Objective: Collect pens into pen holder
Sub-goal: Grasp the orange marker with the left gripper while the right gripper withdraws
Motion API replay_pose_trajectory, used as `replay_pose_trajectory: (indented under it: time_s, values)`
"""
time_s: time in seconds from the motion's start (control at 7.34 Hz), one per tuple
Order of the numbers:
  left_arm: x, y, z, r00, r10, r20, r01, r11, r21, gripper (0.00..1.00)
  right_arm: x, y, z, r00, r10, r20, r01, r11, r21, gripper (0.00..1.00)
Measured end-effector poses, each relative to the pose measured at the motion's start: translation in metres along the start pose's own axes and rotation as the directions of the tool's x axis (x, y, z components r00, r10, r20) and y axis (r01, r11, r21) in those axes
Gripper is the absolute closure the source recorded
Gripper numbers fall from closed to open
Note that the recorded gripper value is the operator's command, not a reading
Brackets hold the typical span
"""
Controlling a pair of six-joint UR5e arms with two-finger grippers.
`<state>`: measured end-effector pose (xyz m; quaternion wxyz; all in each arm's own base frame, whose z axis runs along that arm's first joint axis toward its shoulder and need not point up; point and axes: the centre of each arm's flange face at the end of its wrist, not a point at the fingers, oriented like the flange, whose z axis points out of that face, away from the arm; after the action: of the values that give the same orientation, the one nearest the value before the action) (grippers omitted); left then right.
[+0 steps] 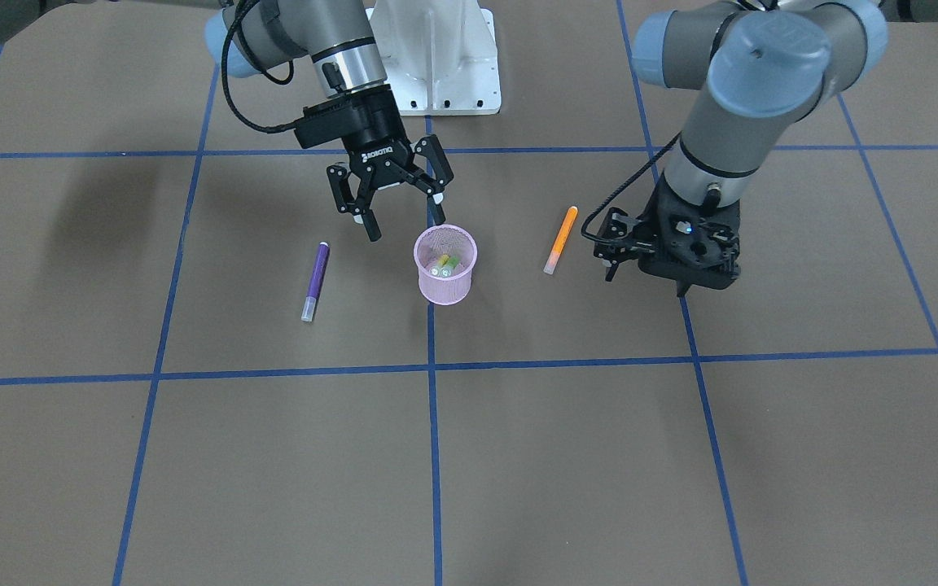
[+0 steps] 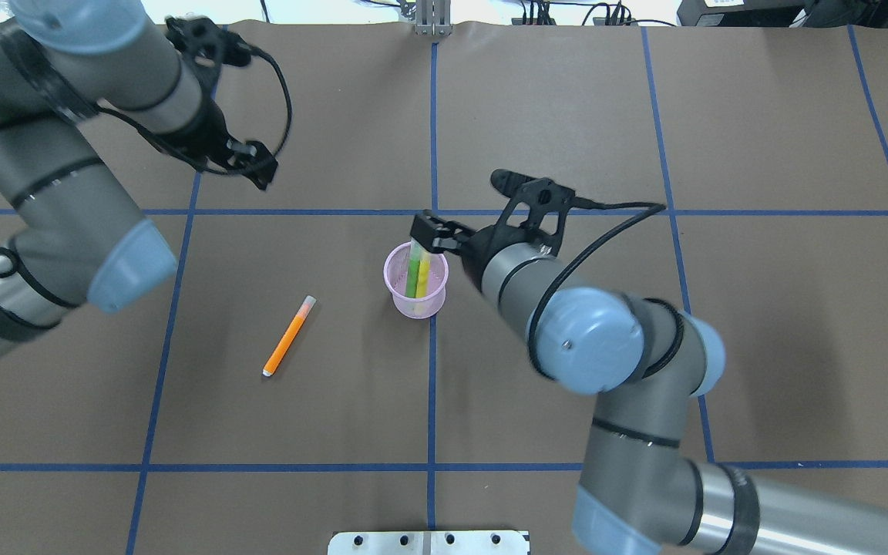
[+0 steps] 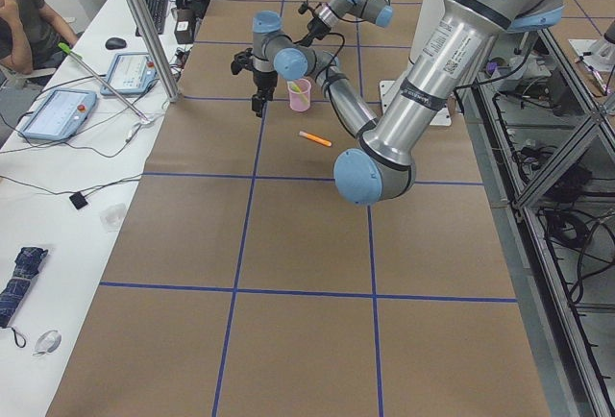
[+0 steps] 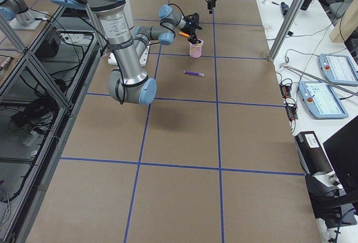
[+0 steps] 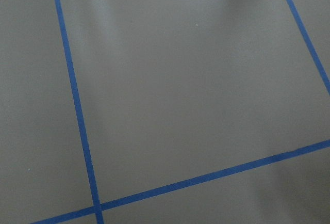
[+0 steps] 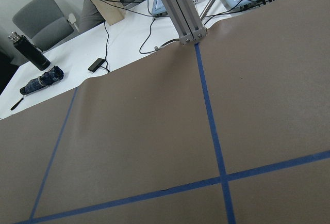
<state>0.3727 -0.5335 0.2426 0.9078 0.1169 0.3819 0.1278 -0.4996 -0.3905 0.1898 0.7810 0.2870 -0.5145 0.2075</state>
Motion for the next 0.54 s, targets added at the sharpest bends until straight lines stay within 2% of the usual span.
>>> replay_pose_trajectory:
  time_s: [0.14, 0.27, 0.41, 0.54]
  values:
    - [0.021, 0.014, 0.018, 0.999, 0.053, -0.002, -0.053, 0.998, -0.042, 0.13, 0.030, -0.024, 0.009, 0.999, -0.029, -0.037, 0.027, 0.997, -0.071, 0.08]
    - [0.030, 0.021, 0.026, 0.996, 0.094, -0.004, -0.095, 0.994, -0.062, 0.14, 0.066, -0.054, 0.016, 0.994, -0.055, -0.089, 0.039, 0.985, -0.170, 0.11]
    - [0.038, 0.027, 0.034, 0.993, 0.121, -0.010, -0.122, 0.990, -0.075, 0.00, 0.094, -0.084, 0.021, 0.983, -0.089, -0.161, 0.038, 0.955, -0.293, 0.12]
    - [0.047, 0.034, 0.045, 0.990, 0.140, -0.016, -0.141, 0.986, -0.092, 0.00, 0.111, -0.109, 0.022, 0.964, -0.134, -0.230, 0.031, 0.915, -0.403, 0.14]
